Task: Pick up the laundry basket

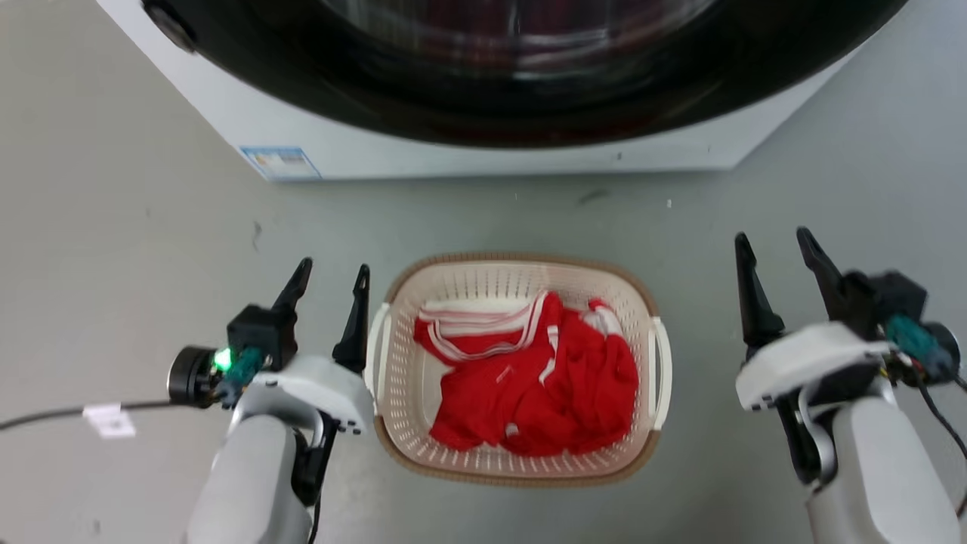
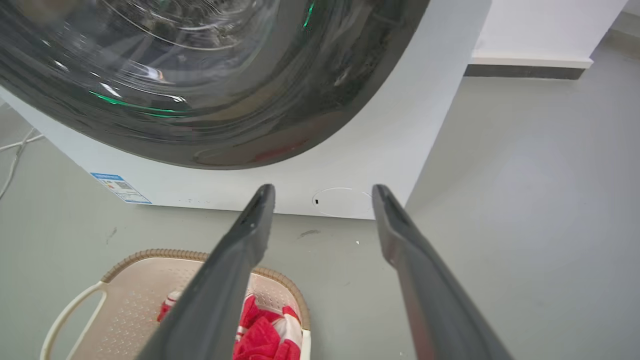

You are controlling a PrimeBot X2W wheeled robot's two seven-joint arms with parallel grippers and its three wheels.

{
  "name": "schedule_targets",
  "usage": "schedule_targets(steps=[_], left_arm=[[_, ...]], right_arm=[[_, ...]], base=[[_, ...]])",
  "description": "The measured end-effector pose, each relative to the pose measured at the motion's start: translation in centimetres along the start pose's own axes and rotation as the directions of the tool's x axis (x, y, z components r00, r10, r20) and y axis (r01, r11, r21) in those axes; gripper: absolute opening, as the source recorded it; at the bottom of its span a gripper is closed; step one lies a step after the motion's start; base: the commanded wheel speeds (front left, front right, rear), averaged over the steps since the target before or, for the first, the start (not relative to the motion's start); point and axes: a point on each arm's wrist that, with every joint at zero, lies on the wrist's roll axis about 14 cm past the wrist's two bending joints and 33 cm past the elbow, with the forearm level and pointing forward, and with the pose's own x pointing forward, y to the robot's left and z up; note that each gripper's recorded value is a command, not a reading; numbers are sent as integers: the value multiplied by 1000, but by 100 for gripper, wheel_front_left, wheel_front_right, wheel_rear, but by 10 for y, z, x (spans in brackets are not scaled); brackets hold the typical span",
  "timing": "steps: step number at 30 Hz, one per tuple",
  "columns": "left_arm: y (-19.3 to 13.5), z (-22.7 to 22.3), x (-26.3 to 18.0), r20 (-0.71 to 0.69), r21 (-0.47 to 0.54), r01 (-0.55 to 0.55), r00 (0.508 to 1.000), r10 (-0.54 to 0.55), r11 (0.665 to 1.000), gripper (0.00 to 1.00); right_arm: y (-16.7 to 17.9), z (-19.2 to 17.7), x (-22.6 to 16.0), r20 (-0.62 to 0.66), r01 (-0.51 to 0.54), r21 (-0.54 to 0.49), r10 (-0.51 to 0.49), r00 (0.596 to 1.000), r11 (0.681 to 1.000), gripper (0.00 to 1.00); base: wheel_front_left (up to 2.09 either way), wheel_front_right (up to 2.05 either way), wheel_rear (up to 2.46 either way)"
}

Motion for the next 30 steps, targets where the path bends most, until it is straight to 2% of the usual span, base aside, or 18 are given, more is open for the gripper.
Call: schedule_targets(steps=[5, 11, 16, 20, 24, 30], left_arm=[[6, -52, 22, -154, 11, 23, 988, -20, 1000, 100], [5, -110, 31, -335, 21, 66, 940, -55, 998, 100], [5, -145, 34, -450, 16, 90, 890, -74, 996, 100], [0, -169, 32, -536, -4, 111, 839, -96, 994, 100], [-1, -189, 32, -614, -26, 116, 782, -107, 993, 100], [1, -203, 33, -668, -32, 136, 734, -122, 990, 100]], right_arm=[[3, -56, 24, -185, -12, 17, 15, 983, 1000, 100], [11, -129, 29, -415, -6, 93, 44, 909, 996, 100], [18, -172, 29, -550, 6, 135, 70, 832, 991, 100], [25, -201, 23, -650, 11, 160, 97, 753, 987, 100], [30, -223, 22, -723, -2, 156, 115, 681, 988, 100], [33, -246, 19, -796, -8, 148, 124, 593, 989, 100]], base=[[0, 0, 0], [0, 0, 0], [0, 0, 0], [0, 0, 0], [0, 0, 0], [0, 0, 0]])
